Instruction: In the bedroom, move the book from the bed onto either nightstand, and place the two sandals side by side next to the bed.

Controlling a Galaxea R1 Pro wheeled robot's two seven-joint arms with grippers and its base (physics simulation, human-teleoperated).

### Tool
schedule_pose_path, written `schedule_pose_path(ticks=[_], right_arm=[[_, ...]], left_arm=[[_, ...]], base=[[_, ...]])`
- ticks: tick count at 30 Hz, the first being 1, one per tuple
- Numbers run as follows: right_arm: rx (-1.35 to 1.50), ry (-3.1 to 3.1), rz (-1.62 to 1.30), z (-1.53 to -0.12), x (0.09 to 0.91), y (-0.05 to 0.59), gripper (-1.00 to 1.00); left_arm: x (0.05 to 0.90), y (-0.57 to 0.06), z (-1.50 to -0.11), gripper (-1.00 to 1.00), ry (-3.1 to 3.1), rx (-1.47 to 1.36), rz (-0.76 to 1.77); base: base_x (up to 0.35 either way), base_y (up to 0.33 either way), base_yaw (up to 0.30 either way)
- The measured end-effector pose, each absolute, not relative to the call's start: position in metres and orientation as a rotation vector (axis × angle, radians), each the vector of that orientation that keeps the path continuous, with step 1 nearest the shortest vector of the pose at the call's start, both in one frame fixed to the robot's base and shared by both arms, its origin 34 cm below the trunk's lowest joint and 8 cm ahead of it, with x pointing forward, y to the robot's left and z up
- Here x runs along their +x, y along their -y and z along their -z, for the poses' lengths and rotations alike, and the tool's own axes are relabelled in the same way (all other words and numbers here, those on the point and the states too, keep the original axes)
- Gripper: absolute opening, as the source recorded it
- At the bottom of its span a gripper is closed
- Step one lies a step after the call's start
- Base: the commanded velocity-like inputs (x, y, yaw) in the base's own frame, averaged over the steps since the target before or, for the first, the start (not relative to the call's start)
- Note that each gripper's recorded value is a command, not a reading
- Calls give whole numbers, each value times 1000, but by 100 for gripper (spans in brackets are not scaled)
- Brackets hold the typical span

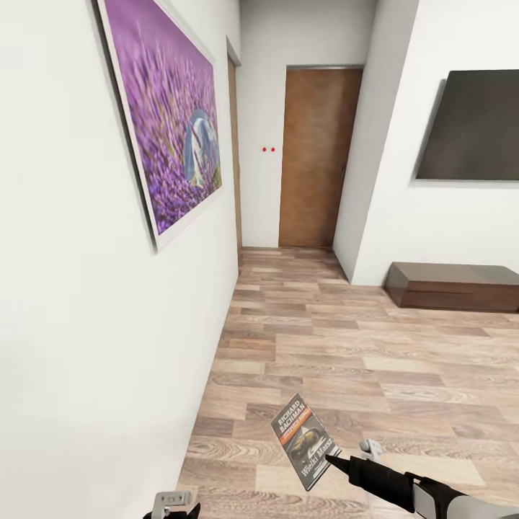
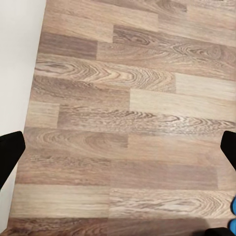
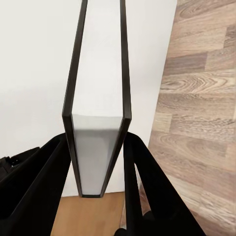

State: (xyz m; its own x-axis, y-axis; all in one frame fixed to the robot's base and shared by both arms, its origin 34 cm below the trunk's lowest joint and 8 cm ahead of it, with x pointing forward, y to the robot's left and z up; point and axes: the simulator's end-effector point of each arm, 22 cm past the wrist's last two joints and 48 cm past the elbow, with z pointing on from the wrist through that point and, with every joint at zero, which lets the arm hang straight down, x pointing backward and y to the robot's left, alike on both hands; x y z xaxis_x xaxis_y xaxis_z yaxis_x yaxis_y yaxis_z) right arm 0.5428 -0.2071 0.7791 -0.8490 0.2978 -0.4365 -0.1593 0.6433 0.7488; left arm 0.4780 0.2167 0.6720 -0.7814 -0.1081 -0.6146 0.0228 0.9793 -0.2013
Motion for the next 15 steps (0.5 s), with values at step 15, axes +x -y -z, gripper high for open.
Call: schedule_pose_path(ticks=[15], right_arm=[[108, -2328, -1132, -779, 543, 207, -100]], left_arm=[[478, -217, -672, 100, -2455, -59, 260]], base=[[29, 60, 0]])
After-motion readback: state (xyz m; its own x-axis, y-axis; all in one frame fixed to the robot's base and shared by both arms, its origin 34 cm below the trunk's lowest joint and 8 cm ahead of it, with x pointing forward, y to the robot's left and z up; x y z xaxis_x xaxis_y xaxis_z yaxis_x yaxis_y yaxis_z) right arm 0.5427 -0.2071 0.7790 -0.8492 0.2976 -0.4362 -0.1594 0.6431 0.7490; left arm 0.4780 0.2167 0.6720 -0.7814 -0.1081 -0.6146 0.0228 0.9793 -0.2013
